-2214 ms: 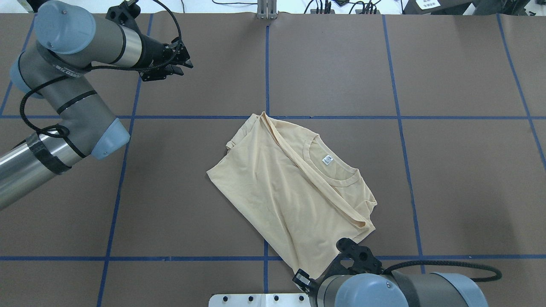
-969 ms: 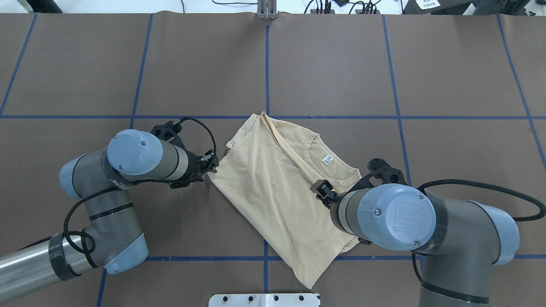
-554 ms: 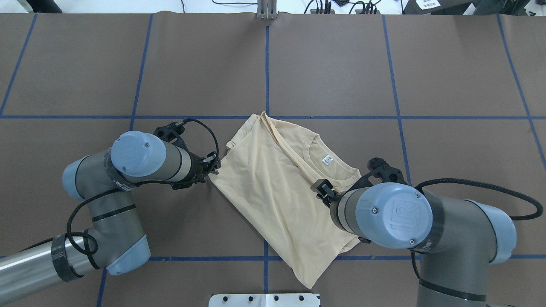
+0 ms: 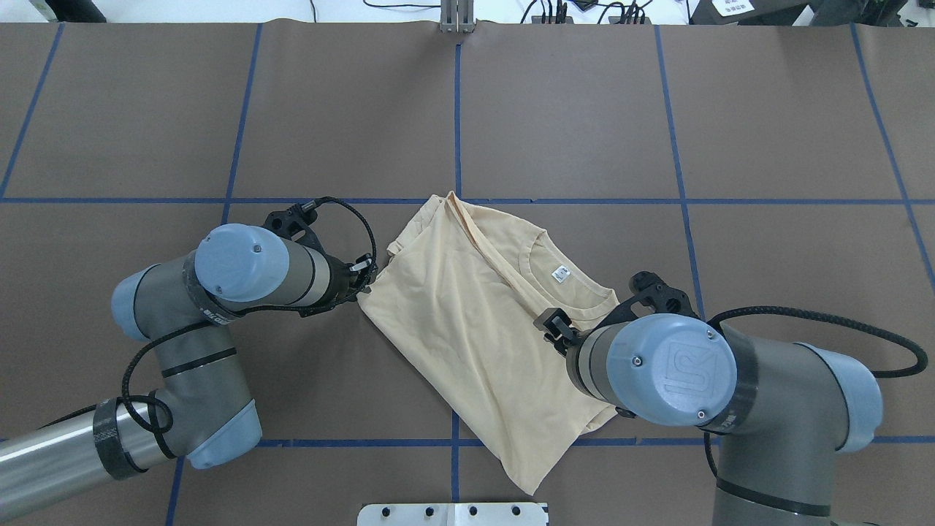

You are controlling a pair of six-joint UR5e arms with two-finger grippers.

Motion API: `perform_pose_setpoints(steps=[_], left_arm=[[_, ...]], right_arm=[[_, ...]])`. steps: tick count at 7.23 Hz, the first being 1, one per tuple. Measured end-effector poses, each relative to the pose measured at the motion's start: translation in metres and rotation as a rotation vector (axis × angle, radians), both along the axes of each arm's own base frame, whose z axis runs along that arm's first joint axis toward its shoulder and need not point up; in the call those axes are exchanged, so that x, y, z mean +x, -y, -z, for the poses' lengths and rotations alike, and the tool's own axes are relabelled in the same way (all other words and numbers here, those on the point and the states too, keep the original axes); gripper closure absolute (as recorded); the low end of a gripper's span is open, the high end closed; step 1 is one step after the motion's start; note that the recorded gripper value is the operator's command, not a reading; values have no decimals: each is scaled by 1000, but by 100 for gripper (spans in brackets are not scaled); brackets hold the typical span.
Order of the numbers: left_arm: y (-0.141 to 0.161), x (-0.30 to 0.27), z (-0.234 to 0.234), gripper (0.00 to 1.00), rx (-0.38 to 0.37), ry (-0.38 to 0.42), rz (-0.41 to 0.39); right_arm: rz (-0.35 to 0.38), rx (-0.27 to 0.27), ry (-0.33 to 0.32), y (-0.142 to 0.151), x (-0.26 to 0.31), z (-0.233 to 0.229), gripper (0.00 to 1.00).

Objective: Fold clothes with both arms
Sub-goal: 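Pull the shirt with both grippers to straighten it into a rectangle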

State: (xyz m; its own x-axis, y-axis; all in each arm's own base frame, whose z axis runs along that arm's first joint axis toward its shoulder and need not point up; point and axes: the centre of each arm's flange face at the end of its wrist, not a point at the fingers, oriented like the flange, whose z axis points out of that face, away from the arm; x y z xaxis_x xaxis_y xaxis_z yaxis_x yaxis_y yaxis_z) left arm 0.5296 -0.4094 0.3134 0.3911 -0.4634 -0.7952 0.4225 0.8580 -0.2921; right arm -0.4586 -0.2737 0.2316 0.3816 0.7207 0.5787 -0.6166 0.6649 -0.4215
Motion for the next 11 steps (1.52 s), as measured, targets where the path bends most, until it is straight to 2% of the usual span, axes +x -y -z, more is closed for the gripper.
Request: perform_pose_setpoints(steps=[2,3,4,8,9,11], left_arm=[[0,-1,1,65,1,-1,3],[0,-1,1,86,1,-1,3],[0,0,1,100,-1,-1,4],[10,-9,2,100,16,2,10],[29,-21,4,100,70,16,11],[98,-50,11,100,218,74,24]], right_arm=[[0,-2,-8,0,-3,-2,0],[0,-2,-9,1,-4,-2,0],[-1,-2,-9,1,-4,-2,0],[-10,0,-3,6,-2,2,0],[-17,0,-5,10,-1,1,0],[-36,9,-13,24,6,0,0]])
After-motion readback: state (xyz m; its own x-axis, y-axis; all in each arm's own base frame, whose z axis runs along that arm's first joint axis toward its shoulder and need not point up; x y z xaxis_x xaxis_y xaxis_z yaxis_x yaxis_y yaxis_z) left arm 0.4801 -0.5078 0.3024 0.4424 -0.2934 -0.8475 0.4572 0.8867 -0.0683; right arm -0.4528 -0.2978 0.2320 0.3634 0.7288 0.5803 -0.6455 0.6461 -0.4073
